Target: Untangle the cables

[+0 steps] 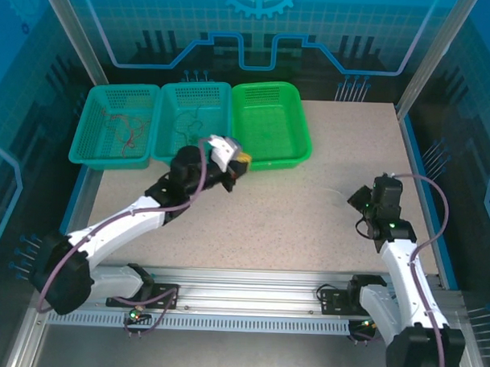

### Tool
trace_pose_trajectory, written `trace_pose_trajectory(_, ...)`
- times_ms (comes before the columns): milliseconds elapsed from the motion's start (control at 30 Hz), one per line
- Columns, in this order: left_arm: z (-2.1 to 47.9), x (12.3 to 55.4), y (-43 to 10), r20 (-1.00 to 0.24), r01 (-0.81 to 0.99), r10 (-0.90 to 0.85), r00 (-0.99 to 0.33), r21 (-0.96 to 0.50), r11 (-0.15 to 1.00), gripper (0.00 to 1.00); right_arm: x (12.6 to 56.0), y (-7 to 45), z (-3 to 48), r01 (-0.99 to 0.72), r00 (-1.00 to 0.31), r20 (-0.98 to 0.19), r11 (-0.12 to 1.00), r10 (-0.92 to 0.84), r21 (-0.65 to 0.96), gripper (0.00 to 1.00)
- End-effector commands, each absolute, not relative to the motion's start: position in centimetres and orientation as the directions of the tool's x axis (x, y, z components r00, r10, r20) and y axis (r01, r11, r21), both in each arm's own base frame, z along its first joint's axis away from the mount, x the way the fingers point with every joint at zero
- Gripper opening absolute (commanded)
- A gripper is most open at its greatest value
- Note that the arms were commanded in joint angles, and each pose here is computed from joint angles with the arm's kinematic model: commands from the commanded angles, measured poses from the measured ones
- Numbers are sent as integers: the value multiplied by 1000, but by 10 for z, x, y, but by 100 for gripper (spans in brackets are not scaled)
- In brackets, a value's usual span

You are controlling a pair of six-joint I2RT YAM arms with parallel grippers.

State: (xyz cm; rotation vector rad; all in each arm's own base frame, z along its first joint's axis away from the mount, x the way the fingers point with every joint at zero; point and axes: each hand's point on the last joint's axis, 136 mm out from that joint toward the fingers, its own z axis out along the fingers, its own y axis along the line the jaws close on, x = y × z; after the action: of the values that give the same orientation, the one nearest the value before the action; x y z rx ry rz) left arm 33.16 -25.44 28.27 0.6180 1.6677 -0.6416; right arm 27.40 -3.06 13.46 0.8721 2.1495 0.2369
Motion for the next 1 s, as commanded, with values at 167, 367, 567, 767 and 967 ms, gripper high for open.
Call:
trace_pose_trajectory(167,278,320,-233,-963,701,20,-269,-181,690,0,286,-17,112,455,-506,-472,688,722,565,0)
trace_pose_trajectory(367,244,296,-299,-944,841,110,-312,-220,494,29,309,40,151,141,-662,-480,724,577,675,0)
trace_pose_trajectory(567,218,316,-320,-944,841,146,-297,-186,507,70,301,88,230,-222,-625,-691,766,363,603,0)
trace_pose_trajectory(767,221,304,-345,-941,928,226,-253,-171,331,91,277,124,297,-462,-534,-817,735,216,496,0)
trace_pose_trajectory(967,209,315,-365,-936,928,205,-288,-219,302,99,264,147,336,-569,-476,-859,679,188,464,0)
